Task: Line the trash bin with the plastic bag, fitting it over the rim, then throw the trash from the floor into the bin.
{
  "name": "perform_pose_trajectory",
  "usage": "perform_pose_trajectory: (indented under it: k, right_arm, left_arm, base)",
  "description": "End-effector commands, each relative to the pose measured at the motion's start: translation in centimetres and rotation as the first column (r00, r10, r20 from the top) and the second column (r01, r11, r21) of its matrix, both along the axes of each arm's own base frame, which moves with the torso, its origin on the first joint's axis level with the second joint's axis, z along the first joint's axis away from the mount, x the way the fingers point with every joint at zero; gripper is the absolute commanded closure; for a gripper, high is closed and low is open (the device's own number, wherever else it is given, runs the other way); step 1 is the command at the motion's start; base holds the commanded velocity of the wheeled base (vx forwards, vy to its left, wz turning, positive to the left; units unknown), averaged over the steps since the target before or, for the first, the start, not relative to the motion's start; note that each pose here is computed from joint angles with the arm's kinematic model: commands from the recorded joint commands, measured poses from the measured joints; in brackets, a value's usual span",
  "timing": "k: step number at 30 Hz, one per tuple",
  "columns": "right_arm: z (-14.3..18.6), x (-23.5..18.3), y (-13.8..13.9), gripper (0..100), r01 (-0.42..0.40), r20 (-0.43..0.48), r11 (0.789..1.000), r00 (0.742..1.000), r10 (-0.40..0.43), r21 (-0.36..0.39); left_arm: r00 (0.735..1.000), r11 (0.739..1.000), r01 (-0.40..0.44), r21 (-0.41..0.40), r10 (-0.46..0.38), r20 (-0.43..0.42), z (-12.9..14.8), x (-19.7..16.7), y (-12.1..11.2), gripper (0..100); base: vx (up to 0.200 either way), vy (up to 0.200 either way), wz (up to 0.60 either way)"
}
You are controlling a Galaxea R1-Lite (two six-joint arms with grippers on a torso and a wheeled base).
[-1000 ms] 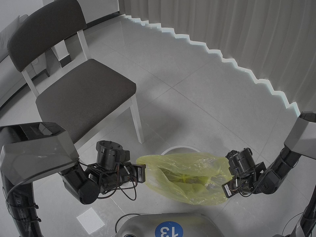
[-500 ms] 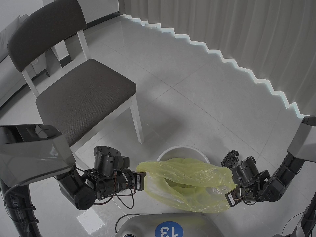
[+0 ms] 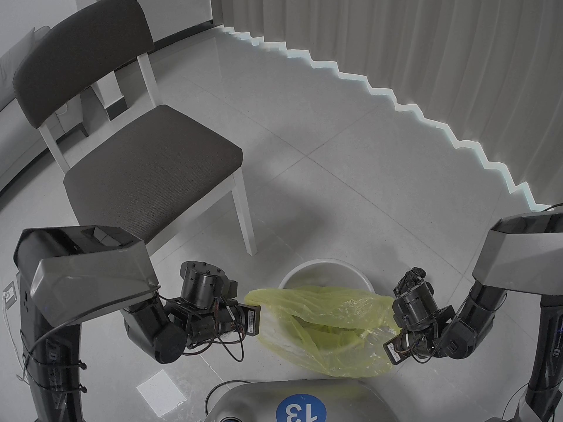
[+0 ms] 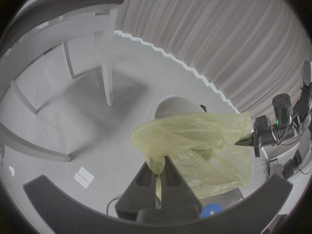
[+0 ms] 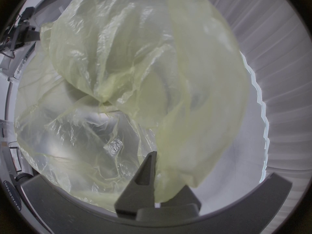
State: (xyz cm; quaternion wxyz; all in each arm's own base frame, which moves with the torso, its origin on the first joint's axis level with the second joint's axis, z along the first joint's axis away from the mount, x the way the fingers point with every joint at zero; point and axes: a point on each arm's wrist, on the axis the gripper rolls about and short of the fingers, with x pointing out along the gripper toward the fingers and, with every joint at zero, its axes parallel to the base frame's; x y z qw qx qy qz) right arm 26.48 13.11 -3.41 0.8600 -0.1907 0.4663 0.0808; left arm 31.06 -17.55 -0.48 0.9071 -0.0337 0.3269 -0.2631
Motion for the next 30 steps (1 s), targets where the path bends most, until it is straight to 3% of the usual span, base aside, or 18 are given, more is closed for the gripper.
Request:
perform_pose_trajectory:
  k: [1,12,23,30]
  right_arm:
    - [-1.0,1.7,0.0,100,0.023,0.004,1.000,1.000,-0.023,0.002]
    - [0.7,3.9,-1.1,100,0.078,0.078,0.996,0.994,-0.081,0.040]
    - [1.2,2.4,-2.7,100,0.108,0.057,0.994,0.992,-0.110,0.032]
    - [0.9,2.5,-2.4,100,0.109,0.056,0.993,0.992,-0.111,0.034]
  left_arm:
    - [0.999,1.000,-0.024,0.016,0.024,-0.027,-1.7,1.5,0.2,100]
    - [0.999,0.999,-0.051,-0.005,0.051,0.013,-1.7,3.7,-0.1,100]
    - [1.000,1.000,-0.025,-0.011,0.025,0.006,-1.6,1.8,-0.6,100]
    - [0.999,1.000,-0.016,-0.017,0.017,0.028,-1.9,2.5,-1.2,100]
  base:
    - [0.000,0.000,0.00]
    - [0.000,0.000,0.00]
    - [0.000,0.000,0.00]
    - [0.000,0.000,0.00]
